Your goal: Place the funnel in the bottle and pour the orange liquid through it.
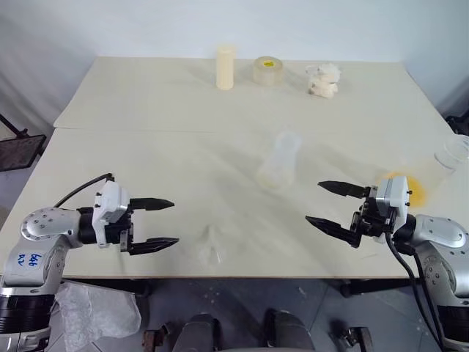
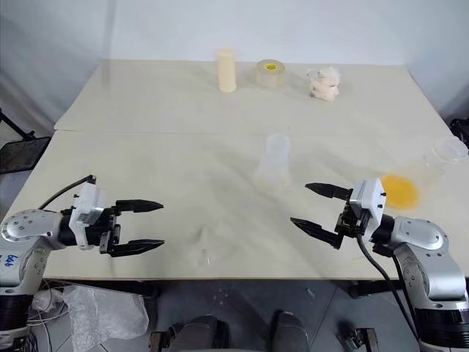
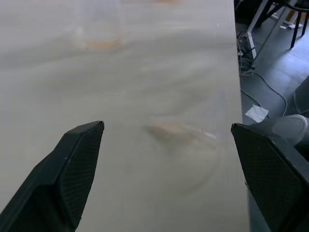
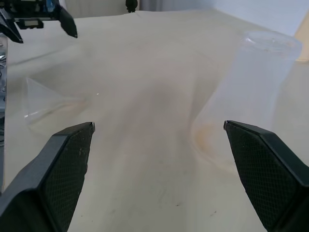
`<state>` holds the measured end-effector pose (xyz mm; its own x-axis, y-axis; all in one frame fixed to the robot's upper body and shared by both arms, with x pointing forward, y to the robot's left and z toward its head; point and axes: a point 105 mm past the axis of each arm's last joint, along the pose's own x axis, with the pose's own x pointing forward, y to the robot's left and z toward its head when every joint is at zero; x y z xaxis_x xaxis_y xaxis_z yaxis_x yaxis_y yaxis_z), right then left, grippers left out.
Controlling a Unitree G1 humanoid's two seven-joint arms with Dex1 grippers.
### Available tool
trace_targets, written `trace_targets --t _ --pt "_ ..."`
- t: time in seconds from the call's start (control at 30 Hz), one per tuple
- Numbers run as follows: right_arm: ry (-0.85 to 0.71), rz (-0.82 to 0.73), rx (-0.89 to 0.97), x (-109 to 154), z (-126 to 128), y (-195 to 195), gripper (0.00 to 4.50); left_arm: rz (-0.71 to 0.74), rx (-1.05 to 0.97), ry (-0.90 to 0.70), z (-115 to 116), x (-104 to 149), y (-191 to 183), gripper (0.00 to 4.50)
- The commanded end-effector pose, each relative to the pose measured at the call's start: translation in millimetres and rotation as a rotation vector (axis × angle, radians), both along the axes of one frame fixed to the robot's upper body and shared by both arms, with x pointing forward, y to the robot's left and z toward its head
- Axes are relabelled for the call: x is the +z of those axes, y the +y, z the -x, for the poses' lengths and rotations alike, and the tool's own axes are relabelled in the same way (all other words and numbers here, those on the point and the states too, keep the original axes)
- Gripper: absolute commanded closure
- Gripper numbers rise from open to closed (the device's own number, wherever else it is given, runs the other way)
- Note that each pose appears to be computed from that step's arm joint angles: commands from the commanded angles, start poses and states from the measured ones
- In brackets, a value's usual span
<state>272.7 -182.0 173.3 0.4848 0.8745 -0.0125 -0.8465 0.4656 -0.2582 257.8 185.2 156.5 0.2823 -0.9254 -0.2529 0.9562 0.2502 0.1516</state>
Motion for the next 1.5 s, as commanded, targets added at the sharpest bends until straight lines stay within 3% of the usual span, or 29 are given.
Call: trace_targets --t 0.03,0.33,0.7,1.2,1.5 --pt "-0.021 0.002 0.000 7.0 3.0 -2.0 0.00 -0.033 -0.052 -0.024 6.0 0.4 -11.5 0.02" --pt "0.000 0.010 -0.012 5.2 10.6 -3.5 0.00 -0.070 -0.056 -0.044 14.5 -10.9 -40.2 0.02" --pt "-0.001 0.010 -0.018 6.7 9.1 -1.3 0.00 -0.162 -0.026 -0.120 2.8 -32.4 -58.9 0.02" --pt "-0.010 0.006 -0.049 5.5 12.2 -4.4 0.00 -0.139 0.034 -0.145 -15.0 -17.6 -45.4 4.46" --pt "-0.050 -0.011 -0.073 11.6 8.7 -6.9 0.00 0.032 0.070 -0.206 -50.4 51.5 -36.6 4.48"
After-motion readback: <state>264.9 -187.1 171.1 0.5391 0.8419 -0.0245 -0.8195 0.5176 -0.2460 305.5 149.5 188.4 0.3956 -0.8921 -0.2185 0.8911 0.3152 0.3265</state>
